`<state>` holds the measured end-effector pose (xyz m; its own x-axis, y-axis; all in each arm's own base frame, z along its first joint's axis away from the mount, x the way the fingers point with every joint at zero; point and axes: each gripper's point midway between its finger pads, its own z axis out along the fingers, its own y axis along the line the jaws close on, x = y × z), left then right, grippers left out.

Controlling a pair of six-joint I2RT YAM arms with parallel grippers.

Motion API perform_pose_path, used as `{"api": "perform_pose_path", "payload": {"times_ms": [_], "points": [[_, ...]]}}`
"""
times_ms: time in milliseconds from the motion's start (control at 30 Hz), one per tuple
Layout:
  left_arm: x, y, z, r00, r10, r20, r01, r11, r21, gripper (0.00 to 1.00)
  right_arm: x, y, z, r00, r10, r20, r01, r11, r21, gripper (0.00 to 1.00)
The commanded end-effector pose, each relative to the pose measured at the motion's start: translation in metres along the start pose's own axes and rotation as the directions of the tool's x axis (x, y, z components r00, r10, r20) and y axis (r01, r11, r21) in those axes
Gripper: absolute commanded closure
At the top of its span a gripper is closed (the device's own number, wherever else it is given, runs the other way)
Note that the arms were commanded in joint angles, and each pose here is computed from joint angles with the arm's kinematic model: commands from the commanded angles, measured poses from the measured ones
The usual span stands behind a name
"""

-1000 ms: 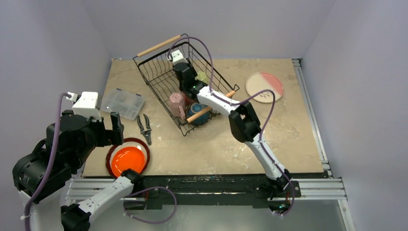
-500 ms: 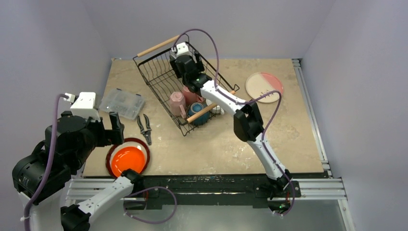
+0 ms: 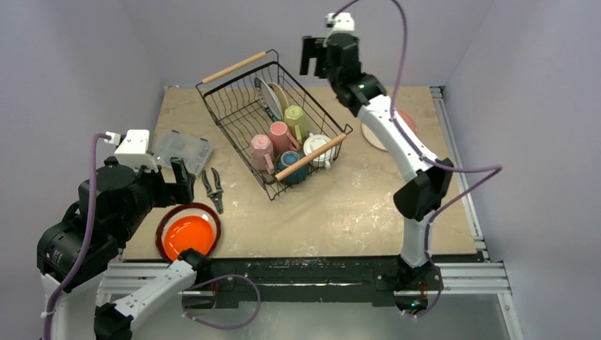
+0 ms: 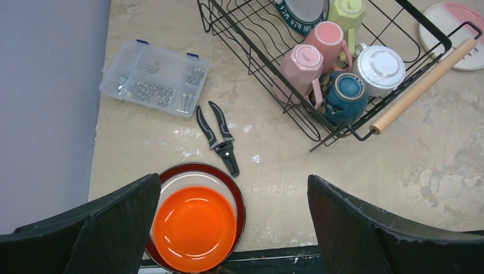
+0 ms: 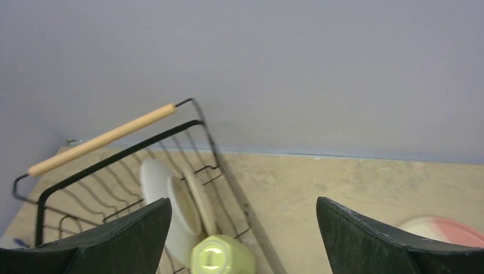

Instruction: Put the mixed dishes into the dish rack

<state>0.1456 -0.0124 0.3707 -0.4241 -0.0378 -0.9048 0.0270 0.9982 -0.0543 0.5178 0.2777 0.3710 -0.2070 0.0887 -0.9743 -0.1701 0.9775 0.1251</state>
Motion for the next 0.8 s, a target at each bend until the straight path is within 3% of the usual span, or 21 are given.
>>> {"api": "perform_pose_path", "payload": {"times_ms": [0,100,267,533,767], "points": [[-0.023,-0.019,0.010,0.997,-0.036,0.073,0.031,0.997,0.067,0.00,0.016,-0.049,-0.007,0.990,0.100,-0.103,-0.098,0.995,0.025,0.02],[-0.026,-0.026,0.017,0.997,-0.030,0.066,0.025,0.996,0.081,0.00,0.022,-0.053,-0.011,0.990,0.060,-0.126,-0.056,0.998,0.029,0.04],[-0.028,-0.029,0.020,0.999,-0.019,0.050,0.015,0.996,0.083,0.00,0.027,-0.050,-0.002,0.990,0.031,-0.136,-0.030,0.999,0.011,0.14],[-0.023,-0.027,0.017,1.000,-0.013,0.007,0.013,0.998,0.069,0.00,0.054,-0.008,0.053,0.988,0.013,-0.153,-0.032,0.993,-0.118,0.30],[-0.020,-0.024,0.015,1.000,-0.014,-0.013,0.015,0.998,0.060,0.00,0.089,0.037,0.084,0.989,-0.027,-0.144,-0.001,0.982,-0.189,0.27]]}}
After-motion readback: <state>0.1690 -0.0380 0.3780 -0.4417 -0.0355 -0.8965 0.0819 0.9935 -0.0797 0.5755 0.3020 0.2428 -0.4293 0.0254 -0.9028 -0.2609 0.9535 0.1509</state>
